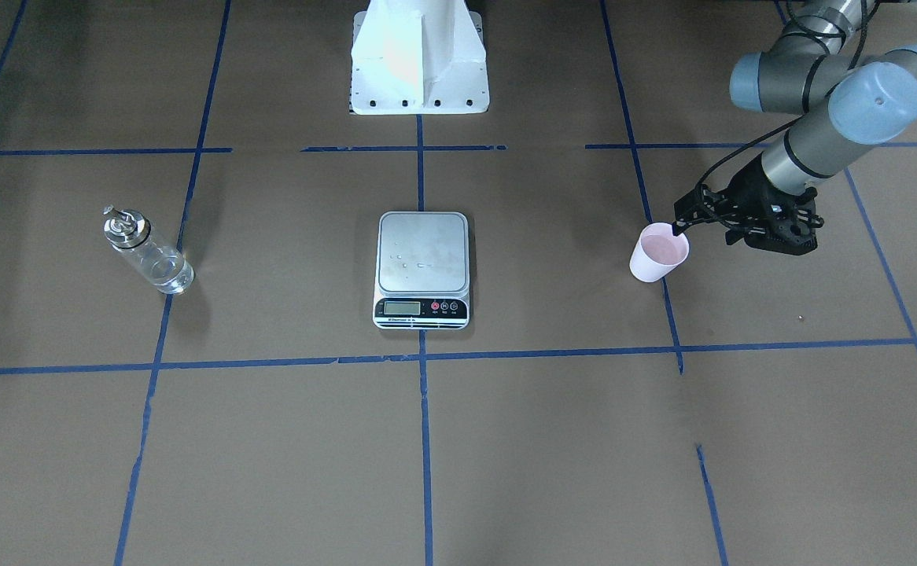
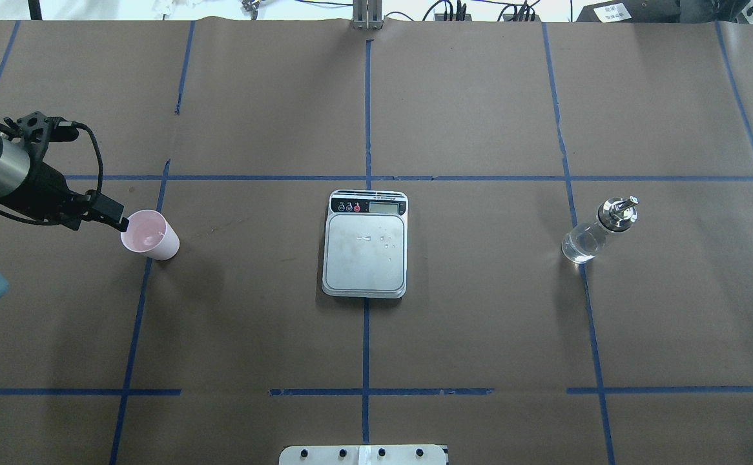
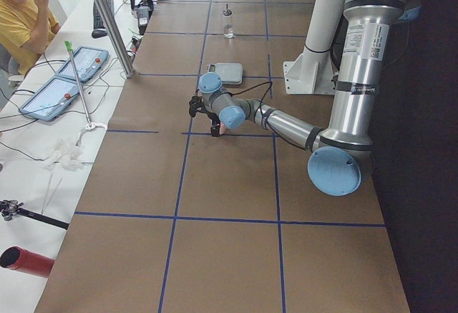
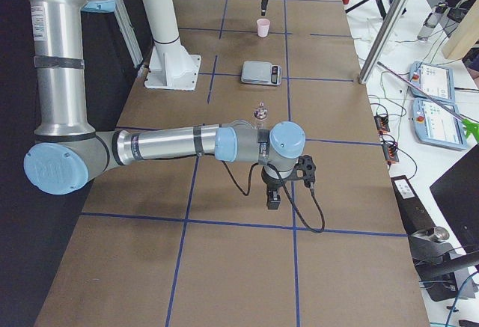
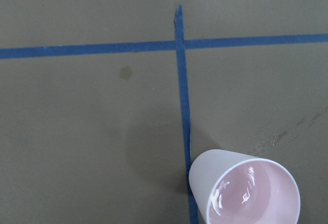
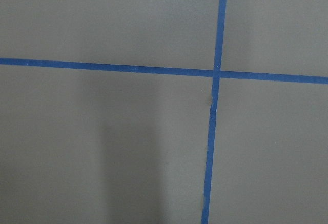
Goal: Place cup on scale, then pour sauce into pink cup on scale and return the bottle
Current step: 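Reach the left gripper down to the pink cup and grasp it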
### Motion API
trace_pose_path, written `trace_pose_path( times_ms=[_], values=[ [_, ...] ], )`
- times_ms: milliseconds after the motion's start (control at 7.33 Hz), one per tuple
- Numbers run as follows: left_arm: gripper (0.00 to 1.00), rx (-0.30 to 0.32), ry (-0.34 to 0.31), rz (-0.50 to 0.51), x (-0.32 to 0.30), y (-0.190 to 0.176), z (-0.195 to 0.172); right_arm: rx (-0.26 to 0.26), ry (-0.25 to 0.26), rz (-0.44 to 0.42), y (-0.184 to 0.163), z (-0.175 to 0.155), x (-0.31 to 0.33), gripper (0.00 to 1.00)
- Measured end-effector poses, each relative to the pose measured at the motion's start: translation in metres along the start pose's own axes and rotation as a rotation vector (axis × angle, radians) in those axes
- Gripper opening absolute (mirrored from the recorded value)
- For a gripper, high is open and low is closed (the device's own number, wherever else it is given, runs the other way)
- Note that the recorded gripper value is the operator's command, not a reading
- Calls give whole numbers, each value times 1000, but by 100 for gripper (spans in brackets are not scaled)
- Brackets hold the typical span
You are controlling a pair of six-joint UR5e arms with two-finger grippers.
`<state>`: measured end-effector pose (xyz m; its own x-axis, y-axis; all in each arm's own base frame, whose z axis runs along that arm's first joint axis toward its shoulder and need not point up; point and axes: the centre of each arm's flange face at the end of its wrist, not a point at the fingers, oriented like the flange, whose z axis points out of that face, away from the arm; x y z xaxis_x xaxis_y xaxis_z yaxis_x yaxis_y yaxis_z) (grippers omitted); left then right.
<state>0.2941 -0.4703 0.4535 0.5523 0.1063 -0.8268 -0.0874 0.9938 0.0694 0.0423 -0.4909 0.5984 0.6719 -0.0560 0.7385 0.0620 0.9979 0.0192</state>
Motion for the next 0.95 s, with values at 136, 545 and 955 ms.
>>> trace_pose_path(
  times_ms=[136, 545, 955],
  values=[
    [97, -11, -3, -1, 2, -3, 8, -1, 0, 1, 0, 0, 0, 100],
    [0, -29, -9, -1, 6, -7, 23, -1, 0, 1, 0, 1, 1, 100],
    [0, -35, -15, -9, 5, -7, 25, -1, 0, 1, 0, 0, 0, 100]
  ],
)
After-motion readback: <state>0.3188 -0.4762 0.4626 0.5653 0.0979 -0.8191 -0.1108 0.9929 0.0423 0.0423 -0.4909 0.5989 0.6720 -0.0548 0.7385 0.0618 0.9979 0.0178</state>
